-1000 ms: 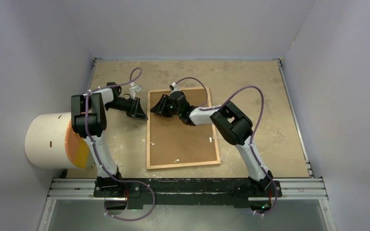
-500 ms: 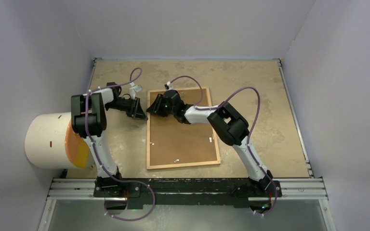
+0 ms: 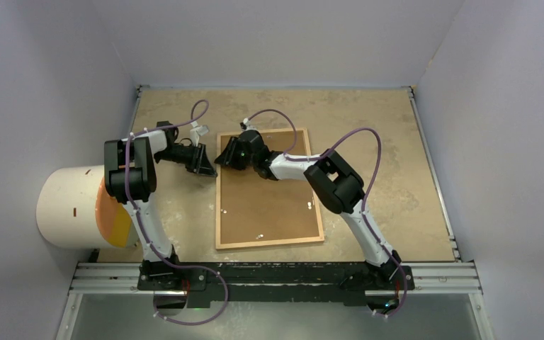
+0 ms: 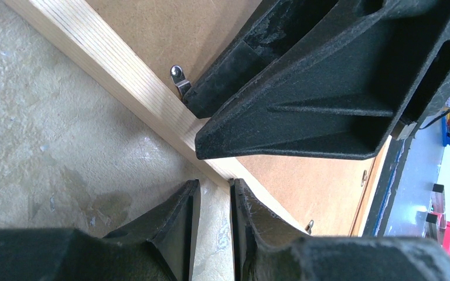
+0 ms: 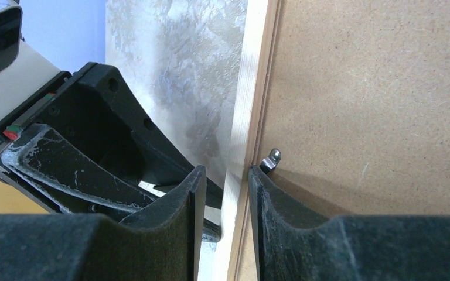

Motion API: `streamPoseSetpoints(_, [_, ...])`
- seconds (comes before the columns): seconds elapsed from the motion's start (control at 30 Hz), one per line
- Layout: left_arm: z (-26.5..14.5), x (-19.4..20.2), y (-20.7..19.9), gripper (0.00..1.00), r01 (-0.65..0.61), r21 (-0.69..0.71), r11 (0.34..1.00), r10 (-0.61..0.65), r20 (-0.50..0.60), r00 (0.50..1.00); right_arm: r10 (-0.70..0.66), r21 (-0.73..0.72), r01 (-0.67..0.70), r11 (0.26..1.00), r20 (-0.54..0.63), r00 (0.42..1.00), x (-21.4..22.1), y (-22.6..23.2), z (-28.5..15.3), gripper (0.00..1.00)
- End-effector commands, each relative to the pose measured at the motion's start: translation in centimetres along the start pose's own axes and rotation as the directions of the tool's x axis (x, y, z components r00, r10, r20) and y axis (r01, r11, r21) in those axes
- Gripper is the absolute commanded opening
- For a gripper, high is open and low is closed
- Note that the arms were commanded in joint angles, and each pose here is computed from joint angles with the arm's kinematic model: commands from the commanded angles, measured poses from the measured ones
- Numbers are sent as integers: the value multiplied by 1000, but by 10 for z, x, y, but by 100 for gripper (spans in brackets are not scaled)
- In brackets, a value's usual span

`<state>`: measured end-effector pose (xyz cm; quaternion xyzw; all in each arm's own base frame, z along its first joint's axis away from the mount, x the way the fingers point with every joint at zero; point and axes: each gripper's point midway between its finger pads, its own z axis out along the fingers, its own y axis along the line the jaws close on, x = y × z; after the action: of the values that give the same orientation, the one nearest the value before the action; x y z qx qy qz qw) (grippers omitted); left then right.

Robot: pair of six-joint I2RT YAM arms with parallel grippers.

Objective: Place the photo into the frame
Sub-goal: Install the photo frame at the center of the board.

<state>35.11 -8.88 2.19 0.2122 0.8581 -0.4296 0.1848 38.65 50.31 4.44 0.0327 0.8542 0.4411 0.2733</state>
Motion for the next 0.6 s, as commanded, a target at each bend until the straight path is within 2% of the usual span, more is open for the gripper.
streamPoseSetpoints(0.0, [7, 30, 15, 26, -57, -75, 996, 48, -120, 992, -32, -96, 30, 995, -13, 999, -4, 25, -12, 36])
streamPoseSetpoints(0.1, [3, 30, 13, 26, -69, -81, 994, 58, -130, 990, -46, -137, 46, 990, 8, 999, -21, 45, -32, 41])
streamPoseSetpoints(0.27, [-9, 33, 14, 27, -128, -117, 985, 108, -168, 980, -35, -94, 43, 995, 88, 996, -60, 39, -72, 58])
streamPoseSetpoints(0.43, [-19, 47, 17, 27, -198, -164, 967, 156, -237, 959, -9, 44, 1, 999, 188, 982, -104, -14, -125, 71])
streamPoseSetpoints(0.57, [-19, 65, 9, 27, -245, -168, 955, 188, -296, 937, 22, 238, -97, 967, 298, 954, -136, -91, -181, 81])
